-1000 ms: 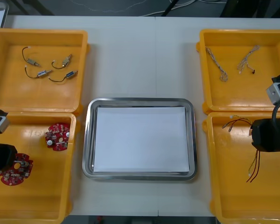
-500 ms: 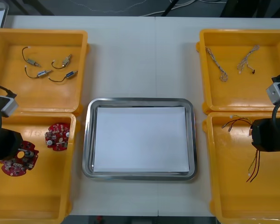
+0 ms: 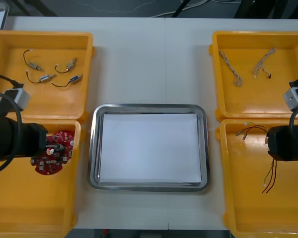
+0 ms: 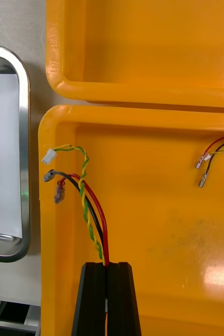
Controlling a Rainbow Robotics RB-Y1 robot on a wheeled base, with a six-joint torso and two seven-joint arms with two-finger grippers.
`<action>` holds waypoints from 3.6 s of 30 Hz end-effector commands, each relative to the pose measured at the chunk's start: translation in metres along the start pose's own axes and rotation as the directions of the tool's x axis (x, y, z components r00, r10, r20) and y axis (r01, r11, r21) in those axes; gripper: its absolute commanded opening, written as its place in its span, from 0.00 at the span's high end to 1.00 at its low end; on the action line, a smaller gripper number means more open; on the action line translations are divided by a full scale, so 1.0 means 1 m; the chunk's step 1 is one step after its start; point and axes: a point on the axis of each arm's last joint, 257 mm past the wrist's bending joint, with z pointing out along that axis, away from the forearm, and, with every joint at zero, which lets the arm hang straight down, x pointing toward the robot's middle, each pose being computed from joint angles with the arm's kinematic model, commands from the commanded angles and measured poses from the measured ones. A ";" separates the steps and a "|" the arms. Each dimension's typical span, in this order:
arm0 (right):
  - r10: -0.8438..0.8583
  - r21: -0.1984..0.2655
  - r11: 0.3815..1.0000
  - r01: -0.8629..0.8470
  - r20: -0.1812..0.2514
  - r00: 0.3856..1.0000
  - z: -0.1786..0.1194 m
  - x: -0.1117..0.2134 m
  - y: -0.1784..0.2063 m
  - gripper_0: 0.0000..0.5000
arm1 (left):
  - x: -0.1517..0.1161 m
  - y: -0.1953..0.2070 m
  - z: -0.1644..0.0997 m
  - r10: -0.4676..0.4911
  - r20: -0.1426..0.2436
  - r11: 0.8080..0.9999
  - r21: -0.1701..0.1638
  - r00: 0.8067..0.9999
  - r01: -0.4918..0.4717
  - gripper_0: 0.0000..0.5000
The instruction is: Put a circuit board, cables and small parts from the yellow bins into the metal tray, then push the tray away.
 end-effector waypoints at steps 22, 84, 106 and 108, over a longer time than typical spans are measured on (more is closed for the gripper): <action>-0.007 0.024 1.000 0.007 0.025 1.000 -0.008 -0.007 0.000 1.00 | -0.002 -0.098 0.025 -0.046 0.058 0.999 -0.021 0.997 0.047 1.00; -0.007 0.024 1.000 0.007 0.025 1.000 -0.008 -0.007 0.000 1.00 | 0.014 -0.138 0.131 0.023 0.088 0.998 -0.063 0.996 -0.018 1.00; -0.007 0.024 1.000 0.007 0.025 1.000 -0.008 -0.007 0.000 1.00 | 0.013 -0.145 0.134 0.005 0.095 0.999 -0.042 0.996 -0.001 0.06; -0.007 0.024 1.000 0.007 0.025 1.000 -0.008 -0.007 0.000 1.00 | 0.012 -0.147 0.134 0.000 0.097 0.999 -0.038 0.995 0.003 0.00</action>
